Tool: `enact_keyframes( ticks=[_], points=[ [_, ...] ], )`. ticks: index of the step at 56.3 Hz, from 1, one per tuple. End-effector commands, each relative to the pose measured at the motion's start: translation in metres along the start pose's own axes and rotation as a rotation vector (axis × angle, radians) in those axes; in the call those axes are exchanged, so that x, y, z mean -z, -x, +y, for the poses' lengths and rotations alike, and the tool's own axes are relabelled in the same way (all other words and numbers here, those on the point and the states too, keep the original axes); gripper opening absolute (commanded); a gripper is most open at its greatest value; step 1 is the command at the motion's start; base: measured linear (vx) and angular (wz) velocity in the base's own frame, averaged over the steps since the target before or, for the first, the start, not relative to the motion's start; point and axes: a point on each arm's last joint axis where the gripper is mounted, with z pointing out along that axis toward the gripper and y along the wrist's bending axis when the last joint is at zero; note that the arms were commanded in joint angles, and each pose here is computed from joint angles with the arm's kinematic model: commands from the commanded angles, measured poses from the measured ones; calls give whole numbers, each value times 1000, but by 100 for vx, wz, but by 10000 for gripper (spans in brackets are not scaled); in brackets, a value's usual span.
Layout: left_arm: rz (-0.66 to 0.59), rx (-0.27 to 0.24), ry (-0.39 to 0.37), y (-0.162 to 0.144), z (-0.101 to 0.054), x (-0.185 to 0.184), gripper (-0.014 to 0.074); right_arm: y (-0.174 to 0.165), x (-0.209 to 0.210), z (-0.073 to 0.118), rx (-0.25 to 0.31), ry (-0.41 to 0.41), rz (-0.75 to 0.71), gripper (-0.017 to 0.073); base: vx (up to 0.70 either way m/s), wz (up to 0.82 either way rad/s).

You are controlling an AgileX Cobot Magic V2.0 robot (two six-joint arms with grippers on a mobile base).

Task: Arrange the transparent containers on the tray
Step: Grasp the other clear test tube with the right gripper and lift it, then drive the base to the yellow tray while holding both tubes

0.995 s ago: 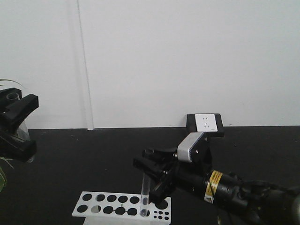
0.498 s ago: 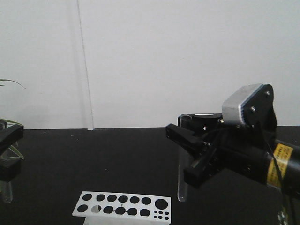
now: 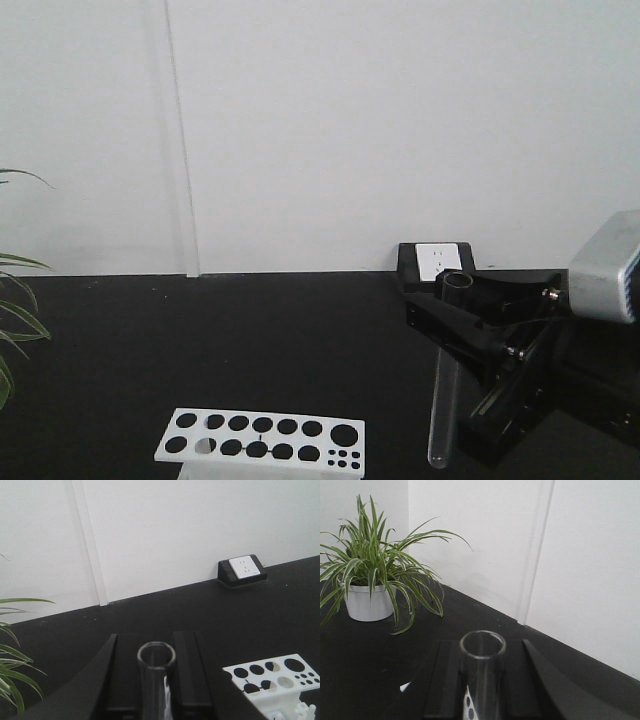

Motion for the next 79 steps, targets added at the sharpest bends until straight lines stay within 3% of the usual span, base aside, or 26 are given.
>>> enact_keyframes(
  ticks=[1, 48, 79],
  points=[
    [-108, 14, -29, 16, -3, 4, -3, 14, 5, 0, -3, -4, -55, -13, 0, 0],
    [-108, 14, -29, 16, -3, 4, -3, 14, 5, 0, -3, -5, -54, -13, -1, -1],
    [-105, 14, -29, 16, -3, 3, -3, 14, 5, 0, -2, -5, -54, -13, -19, 3]
  ],
)
